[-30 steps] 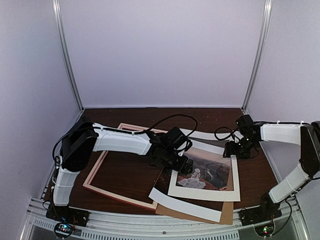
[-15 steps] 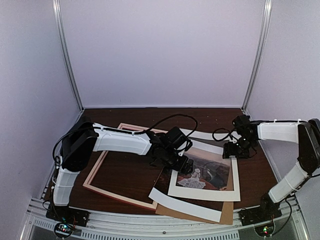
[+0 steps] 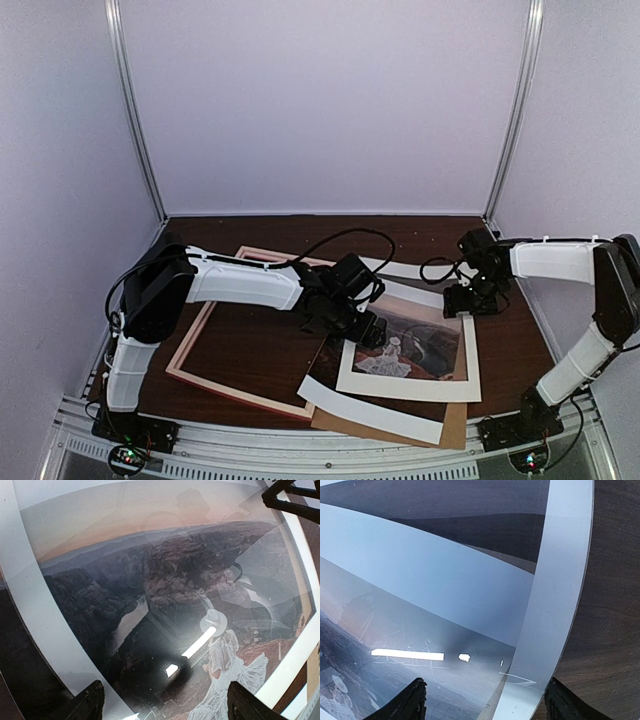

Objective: Put the photo into the frame
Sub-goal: Pick up the glass panel from the mat board.

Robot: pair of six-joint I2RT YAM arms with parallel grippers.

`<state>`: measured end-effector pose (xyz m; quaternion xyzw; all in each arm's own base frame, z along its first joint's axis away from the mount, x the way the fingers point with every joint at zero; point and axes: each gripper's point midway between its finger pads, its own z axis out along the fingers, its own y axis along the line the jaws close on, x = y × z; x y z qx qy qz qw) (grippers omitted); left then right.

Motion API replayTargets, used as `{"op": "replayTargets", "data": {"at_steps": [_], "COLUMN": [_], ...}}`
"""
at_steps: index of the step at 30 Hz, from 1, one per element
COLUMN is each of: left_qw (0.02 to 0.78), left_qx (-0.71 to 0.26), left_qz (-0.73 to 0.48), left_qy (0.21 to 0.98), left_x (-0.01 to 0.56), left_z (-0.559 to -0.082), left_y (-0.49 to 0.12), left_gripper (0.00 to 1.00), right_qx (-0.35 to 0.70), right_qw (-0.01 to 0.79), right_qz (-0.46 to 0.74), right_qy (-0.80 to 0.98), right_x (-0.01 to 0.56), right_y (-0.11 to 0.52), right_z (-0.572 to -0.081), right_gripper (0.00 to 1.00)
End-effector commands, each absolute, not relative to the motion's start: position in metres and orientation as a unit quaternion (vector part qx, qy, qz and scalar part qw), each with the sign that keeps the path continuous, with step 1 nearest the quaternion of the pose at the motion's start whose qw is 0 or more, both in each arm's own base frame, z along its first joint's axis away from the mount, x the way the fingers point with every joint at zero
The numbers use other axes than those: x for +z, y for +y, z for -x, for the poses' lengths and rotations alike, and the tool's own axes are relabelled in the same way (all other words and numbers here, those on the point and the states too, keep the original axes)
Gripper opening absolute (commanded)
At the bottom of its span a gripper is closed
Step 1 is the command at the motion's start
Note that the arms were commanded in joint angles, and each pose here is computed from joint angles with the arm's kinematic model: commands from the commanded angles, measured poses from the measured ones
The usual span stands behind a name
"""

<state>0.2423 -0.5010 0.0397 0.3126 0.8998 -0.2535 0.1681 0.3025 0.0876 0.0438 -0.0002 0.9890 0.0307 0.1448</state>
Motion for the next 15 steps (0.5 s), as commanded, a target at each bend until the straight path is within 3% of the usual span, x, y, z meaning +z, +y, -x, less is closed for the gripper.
{"op": "replayTargets", "data": {"at_steps": [1, 15], "left_qw": [0.126, 0.124], "left_qx": [-0.234, -0.235], "left_qz": [-0.312, -0.311], "left_qy": [0.912, 0.913], "left_x": [0.0061, 0.0048], "left_z": [-0.229, -0.2282], "left_y": [-0.4912, -0.4909], "left_gripper": [0.86, 0.86], "right_qx": [0.024, 0.009], "right_qw": [0.151, 0.156], "right_qz": [0.012, 0.014], "right_qy": [0.988, 0.988], "right_x": [0.0487, 0.0526], "right_y": [0.0927, 0.0946], "right_z": [-0.3081, -0.3105], "right_gripper": [0.81, 0.84]}}
